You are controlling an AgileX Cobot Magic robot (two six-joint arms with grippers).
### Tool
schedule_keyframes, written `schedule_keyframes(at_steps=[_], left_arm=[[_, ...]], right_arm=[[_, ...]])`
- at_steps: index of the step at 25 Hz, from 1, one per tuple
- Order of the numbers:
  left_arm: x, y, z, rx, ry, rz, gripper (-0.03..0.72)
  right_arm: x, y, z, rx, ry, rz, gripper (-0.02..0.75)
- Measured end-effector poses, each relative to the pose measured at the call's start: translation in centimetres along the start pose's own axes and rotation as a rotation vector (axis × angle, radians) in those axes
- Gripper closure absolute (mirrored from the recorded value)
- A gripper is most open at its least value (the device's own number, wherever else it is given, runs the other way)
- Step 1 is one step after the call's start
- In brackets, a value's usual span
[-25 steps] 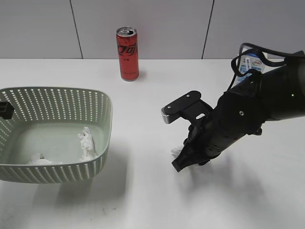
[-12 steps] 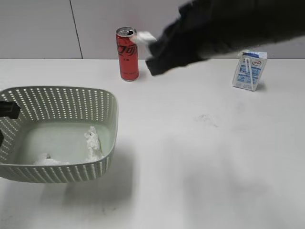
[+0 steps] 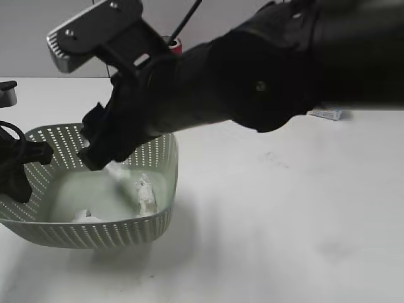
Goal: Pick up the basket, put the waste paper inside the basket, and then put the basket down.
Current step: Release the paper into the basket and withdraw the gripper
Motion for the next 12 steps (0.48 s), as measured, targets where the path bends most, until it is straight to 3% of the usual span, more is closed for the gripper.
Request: schedule_keyframes(at_steps=[2,6,8,12], left_arm=[[0.0,0.0,0.0,0.000,0.000,0.000,0.688],[0.0,0.0,0.0,-0.001,-0.001,0.000,0.688],[0.1,-0.1,-0.1,-0.002,0.000,-0.003,0.688],[1.1,-0.8,-0.6,-0.012,0.004,-0.021,0.688]], right_arm=[[-0.4,0.3,0.0,0.002,0.001,0.014,0.144],[-0.3,-0.9,-2.4,-0.030,0.043,0.047,0.142],[-0.5,-2.3,-6.0,-0.082,0.130,0.083,0.167],[-2.8,-6.8,-15.9,-0.229,0.322,0.214,0.179]])
Point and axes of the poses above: a point on each arm's last joint axis where the gripper is mounted, y pointing out along that axis toward the gripper, z along the wrist's bending axis when the last joint is at zero, x = y × z, the point moved 9 cm from there along y, pointing out along that axis toward the gripper, and after that the axes turned 11 degrees about -y, right-handed, at the moved point
